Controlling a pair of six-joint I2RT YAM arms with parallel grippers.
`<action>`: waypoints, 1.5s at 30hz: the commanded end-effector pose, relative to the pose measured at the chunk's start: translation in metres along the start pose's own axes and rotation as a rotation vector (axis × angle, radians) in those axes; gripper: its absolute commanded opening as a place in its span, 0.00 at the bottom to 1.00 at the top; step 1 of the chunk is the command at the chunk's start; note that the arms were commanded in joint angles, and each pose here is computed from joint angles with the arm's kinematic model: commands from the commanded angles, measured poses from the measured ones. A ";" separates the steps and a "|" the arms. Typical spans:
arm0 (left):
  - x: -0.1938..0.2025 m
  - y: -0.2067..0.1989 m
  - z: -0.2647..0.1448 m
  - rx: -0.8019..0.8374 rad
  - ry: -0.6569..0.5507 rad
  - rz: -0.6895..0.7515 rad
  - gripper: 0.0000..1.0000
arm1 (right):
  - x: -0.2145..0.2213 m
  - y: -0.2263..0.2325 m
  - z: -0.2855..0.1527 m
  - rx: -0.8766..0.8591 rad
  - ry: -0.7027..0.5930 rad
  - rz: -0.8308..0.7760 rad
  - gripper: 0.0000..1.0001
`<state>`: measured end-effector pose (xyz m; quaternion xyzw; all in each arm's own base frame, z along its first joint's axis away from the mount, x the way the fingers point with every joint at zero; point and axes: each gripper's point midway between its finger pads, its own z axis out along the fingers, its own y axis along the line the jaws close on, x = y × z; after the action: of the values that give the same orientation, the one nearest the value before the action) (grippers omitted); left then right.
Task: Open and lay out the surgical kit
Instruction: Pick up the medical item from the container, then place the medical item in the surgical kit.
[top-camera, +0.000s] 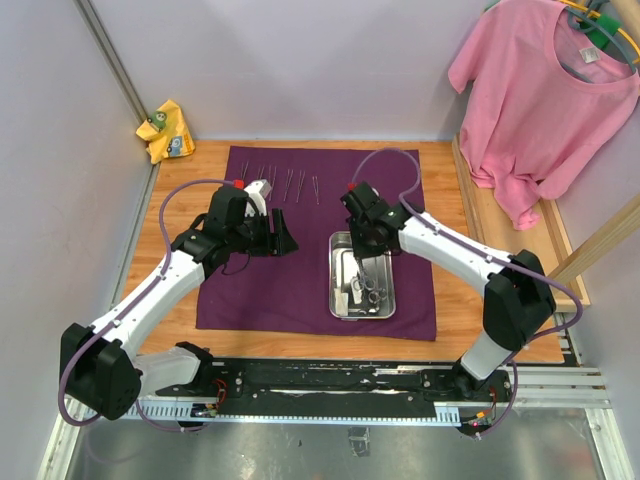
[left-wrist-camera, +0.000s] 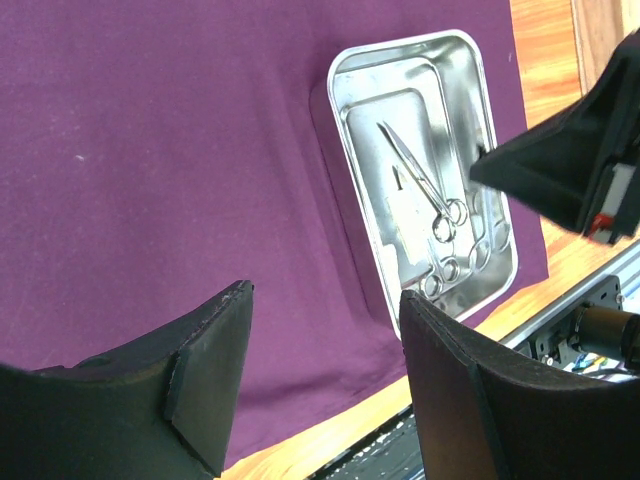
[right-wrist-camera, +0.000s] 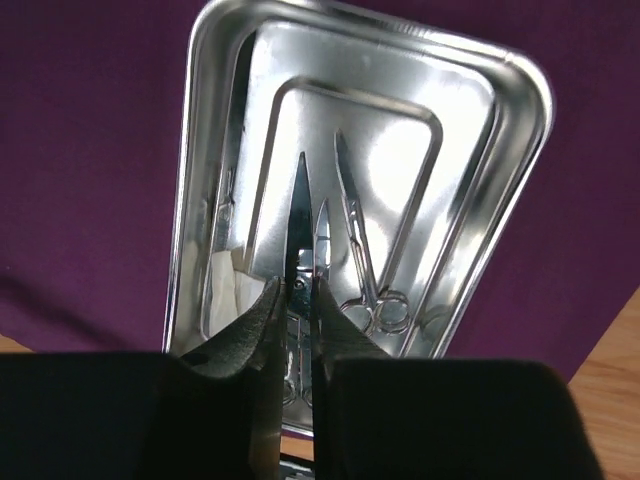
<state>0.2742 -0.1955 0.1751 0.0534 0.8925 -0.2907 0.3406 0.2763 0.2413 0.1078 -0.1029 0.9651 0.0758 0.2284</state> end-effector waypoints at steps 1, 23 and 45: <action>-0.004 -0.006 0.000 0.022 -0.005 0.026 0.65 | -0.038 -0.033 -0.007 0.052 -0.051 -0.029 0.01; 0.003 -0.008 -0.004 0.036 0.003 0.005 0.65 | -0.184 -0.173 0.063 0.177 -0.177 0.022 0.01; 0.001 -0.006 0.005 0.036 -0.016 -0.020 0.65 | -0.209 -0.221 0.135 0.194 -0.179 0.102 0.01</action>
<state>0.2719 -0.1968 0.1664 0.0432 0.8938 -0.2970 0.3332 0.5554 0.0975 0.0563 -0.0367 0.9526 0.0107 0.3020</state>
